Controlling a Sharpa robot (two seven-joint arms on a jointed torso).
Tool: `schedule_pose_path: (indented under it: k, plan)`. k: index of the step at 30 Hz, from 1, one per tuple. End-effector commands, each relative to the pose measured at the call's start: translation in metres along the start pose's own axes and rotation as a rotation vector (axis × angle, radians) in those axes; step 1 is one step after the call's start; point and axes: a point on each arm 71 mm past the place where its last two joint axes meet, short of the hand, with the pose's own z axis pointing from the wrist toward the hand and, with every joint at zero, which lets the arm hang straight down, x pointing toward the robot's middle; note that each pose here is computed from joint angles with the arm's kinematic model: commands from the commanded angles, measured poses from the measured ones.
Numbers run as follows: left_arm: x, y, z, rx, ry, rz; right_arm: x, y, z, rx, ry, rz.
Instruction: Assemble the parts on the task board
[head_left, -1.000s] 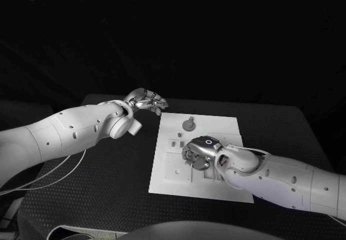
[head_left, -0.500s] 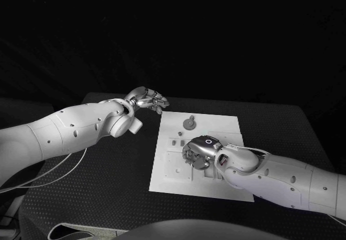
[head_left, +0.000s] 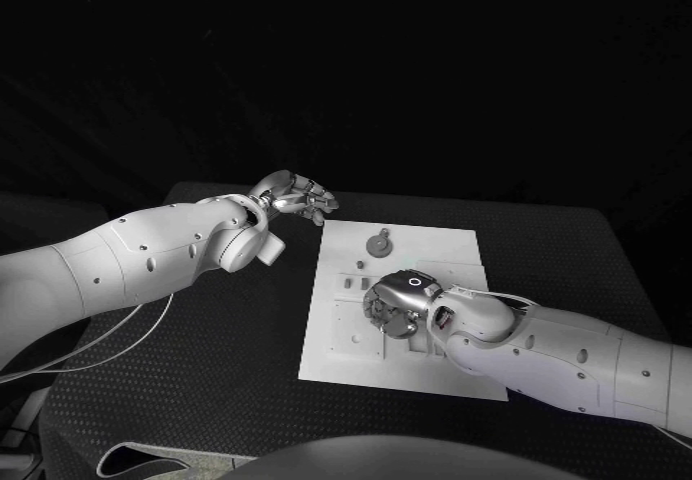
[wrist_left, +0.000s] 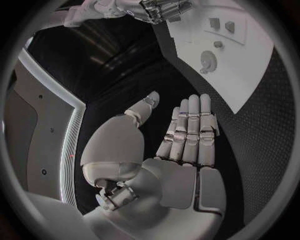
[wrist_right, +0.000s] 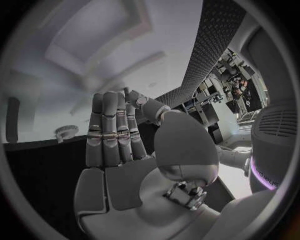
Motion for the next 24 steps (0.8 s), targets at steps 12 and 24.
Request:
schedule_pose_path:
  k: [12,24]
  plan:
    - [0.0022,-0.0026,0.0001,0.012,0.016,-0.012,0.0159,0.0077,-0.0020,-0.014,0.115,0.000]
    - [0.0021,-0.0020,-0.0001,0.007,0.022,-0.013,0.0117,0.0004,-0.0028,0.021,0.051,0.053]
